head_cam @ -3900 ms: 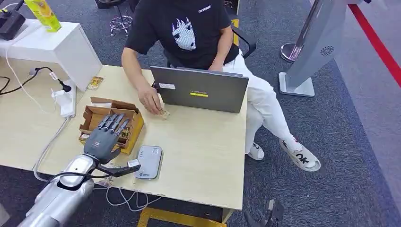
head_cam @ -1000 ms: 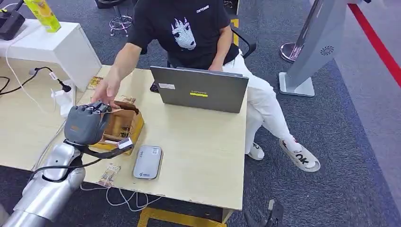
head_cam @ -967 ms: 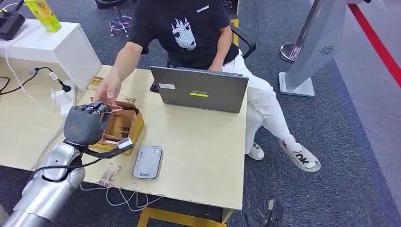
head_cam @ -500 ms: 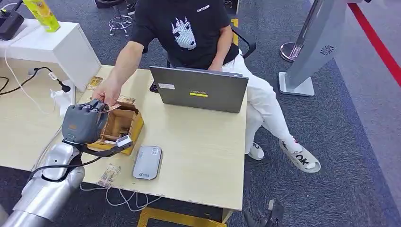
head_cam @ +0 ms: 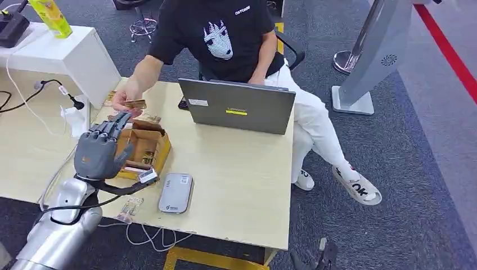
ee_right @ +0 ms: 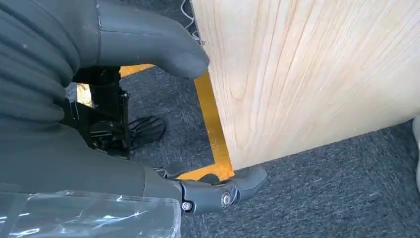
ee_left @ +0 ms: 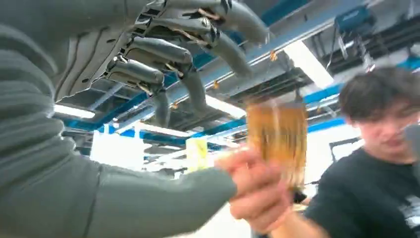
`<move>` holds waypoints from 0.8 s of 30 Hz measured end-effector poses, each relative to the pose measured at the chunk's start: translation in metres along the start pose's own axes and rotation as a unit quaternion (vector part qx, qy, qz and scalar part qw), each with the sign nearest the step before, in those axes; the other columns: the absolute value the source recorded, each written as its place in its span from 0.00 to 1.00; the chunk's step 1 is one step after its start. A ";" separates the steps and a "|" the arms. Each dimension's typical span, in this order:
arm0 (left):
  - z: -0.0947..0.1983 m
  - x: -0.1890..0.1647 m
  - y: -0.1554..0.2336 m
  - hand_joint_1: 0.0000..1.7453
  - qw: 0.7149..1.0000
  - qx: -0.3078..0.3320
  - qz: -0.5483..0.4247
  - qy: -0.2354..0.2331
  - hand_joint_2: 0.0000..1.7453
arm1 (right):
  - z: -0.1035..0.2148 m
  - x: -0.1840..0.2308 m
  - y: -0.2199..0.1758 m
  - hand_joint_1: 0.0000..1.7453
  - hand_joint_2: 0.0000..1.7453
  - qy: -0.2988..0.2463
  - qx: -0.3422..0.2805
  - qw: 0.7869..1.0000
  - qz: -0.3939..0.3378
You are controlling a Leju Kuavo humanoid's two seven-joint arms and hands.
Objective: Pass the card to the sensor for recognition and then transmit it.
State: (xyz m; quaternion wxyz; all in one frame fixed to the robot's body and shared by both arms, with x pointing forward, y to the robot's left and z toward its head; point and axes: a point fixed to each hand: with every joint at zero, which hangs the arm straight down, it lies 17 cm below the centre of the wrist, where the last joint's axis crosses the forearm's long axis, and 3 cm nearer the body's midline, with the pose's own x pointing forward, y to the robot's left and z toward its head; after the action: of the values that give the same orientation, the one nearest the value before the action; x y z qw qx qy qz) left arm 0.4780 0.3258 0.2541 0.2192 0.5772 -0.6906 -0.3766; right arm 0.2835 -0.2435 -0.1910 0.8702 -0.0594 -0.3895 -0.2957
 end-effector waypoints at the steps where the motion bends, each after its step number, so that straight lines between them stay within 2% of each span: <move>1: 0.003 0.008 0.005 0.00 1.000 0.009 0.010 -0.006 1.00 | 0.000 0.000 0.000 0.00 1.00 0.000 -0.001 1.000 -0.001; 4: 0.015 0.031 0.031 0.00 0.997 0.048 0.046 -0.027 1.00 | 0.001 -0.003 -0.004 0.00 1.00 0.005 -0.006 1.000 -0.010; 7: 0.029 0.039 0.079 0.00 0.985 0.137 0.102 -0.016 1.00 | 0.001 -0.011 -0.015 0.00 1.00 0.021 -0.026 0.999 -0.037; 8: 0.041 0.032 0.099 0.00 0.978 0.170 0.122 0.012 1.00 | 0.002 -0.014 -0.020 0.00 1.00 0.023 -0.034 0.998 -0.044; 11: 0.096 -0.014 0.155 0.00 0.938 0.263 0.168 0.147 1.00 | 0.006 -0.029 -0.053 0.00 1.00 0.031 -0.065 0.996 -0.052; 14: 0.130 -0.030 0.187 0.00 0.930 0.285 0.136 0.187 1.00 | 0.008 -0.037 -0.082 0.00 1.00 0.036 -0.098 0.994 -0.044; 21: 0.154 -0.037 0.217 0.00 0.924 0.301 0.102 0.214 1.00 | 0.008 -0.037 -0.094 0.00 1.00 0.035 -0.112 0.992 -0.042; 23: 0.164 -0.044 0.221 0.00 0.911 0.317 0.114 0.237 1.00 | 0.007 -0.037 -0.096 0.00 1.00 0.035 -0.115 0.992 -0.045; 24: 0.175 -0.054 0.222 0.00 0.896 0.332 0.135 0.263 0.00 | 0.008 -0.037 -0.100 0.00 1.00 0.034 -0.119 0.991 -0.046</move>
State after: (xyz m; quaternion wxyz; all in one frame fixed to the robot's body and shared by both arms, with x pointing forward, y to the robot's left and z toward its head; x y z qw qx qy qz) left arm 0.2212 0.4355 0.3238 0.2371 0.5953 -0.7642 0.0736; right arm 0.2029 -0.3048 -0.2248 0.8554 -0.1348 -0.3237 -0.3813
